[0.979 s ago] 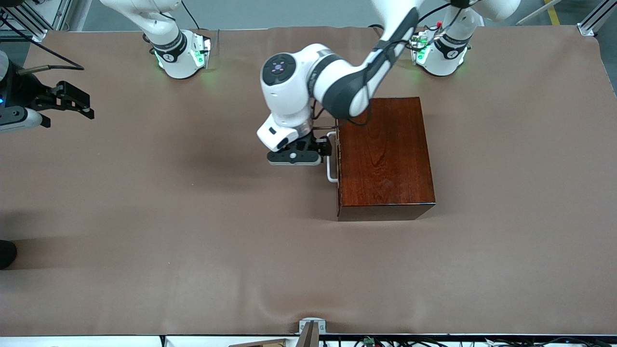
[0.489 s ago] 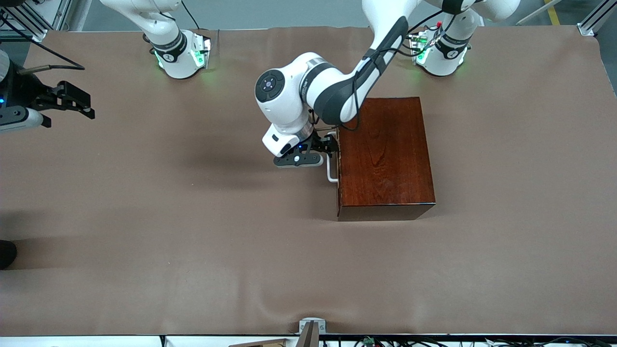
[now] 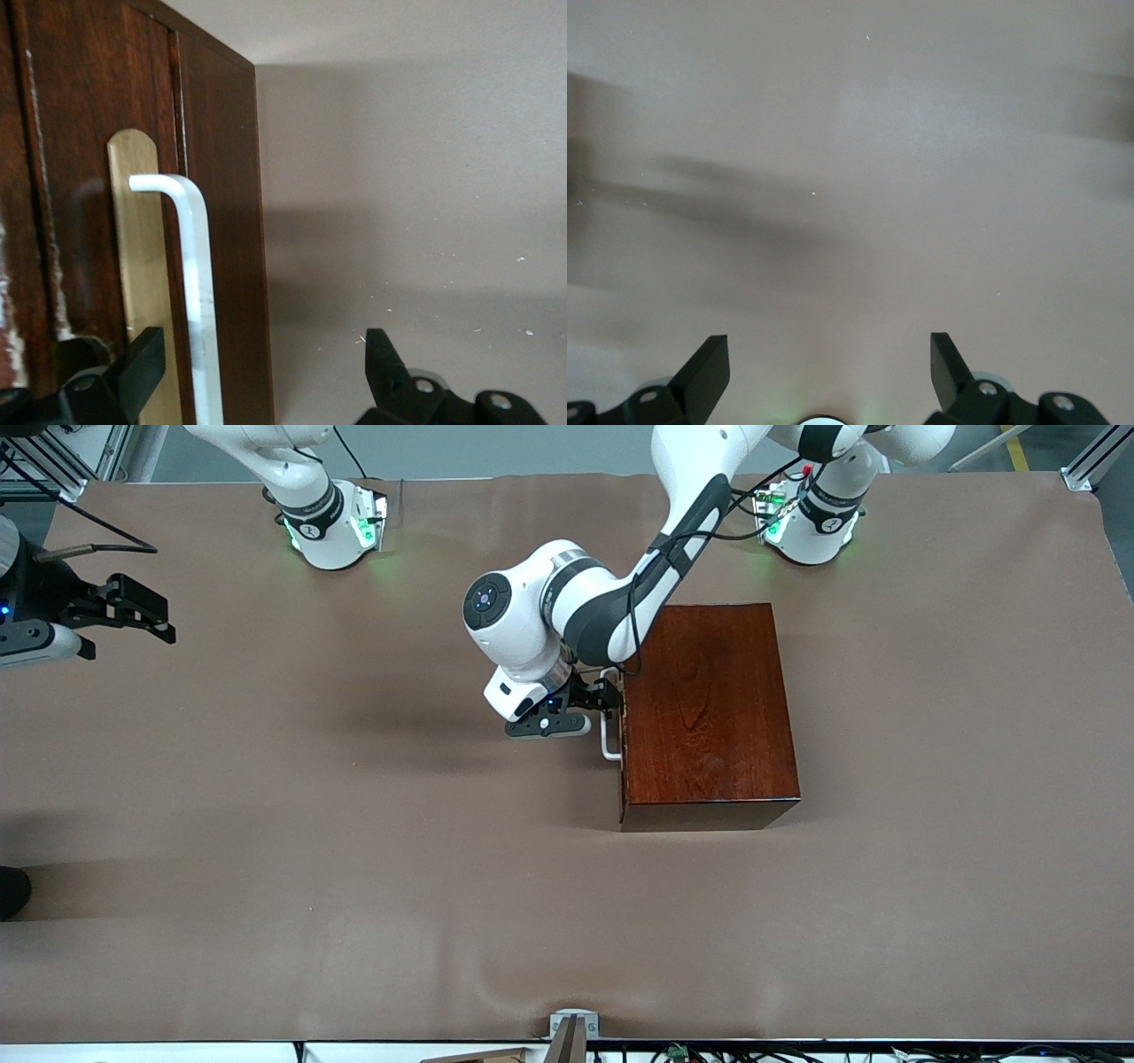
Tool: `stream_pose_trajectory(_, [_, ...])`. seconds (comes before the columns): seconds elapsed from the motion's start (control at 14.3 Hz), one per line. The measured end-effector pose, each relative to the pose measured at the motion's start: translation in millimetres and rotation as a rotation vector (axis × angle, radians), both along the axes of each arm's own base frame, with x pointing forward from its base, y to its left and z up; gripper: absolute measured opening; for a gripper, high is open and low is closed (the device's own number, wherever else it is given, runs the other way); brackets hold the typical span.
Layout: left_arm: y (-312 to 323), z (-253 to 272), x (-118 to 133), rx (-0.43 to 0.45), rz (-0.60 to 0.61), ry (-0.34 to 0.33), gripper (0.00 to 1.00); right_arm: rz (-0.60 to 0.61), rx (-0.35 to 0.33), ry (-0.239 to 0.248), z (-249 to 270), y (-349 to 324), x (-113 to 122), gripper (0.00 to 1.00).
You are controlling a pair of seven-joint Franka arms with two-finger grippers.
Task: Open drawer, take yellow block, close drawer
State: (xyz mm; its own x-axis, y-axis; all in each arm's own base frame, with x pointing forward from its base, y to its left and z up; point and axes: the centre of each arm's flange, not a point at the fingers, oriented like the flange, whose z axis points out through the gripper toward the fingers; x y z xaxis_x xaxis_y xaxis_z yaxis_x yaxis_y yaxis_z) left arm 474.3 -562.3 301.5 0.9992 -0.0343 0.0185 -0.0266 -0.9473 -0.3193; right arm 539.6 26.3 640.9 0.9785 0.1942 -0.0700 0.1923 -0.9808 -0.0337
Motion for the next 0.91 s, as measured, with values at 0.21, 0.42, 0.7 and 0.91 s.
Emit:
stream_pose_trajectory(0.21, [-1,-18,-2,0.019,0.016,-0.003,1.00,0.000,0.000,0.000,0,0,0,1.00])
stream_pose_trajectory(0.42, [-2,-24,-1,0.014,0.044,-0.018,1.00,-0.002,0.000,-0.001,0,-1,0,1.00])
stream_pose_trajectory(0.7, [-9,-21,3,-0.040,0.107,-0.076,1.00,-0.004,0.000,-0.001,0,-2,0,1.00])
stream_pose_trajectory(0.91, [-18,-18,2,-0.090,0.144,-0.113,1.00,-0.015,0.000,0.001,-1,-8,1,1.00])
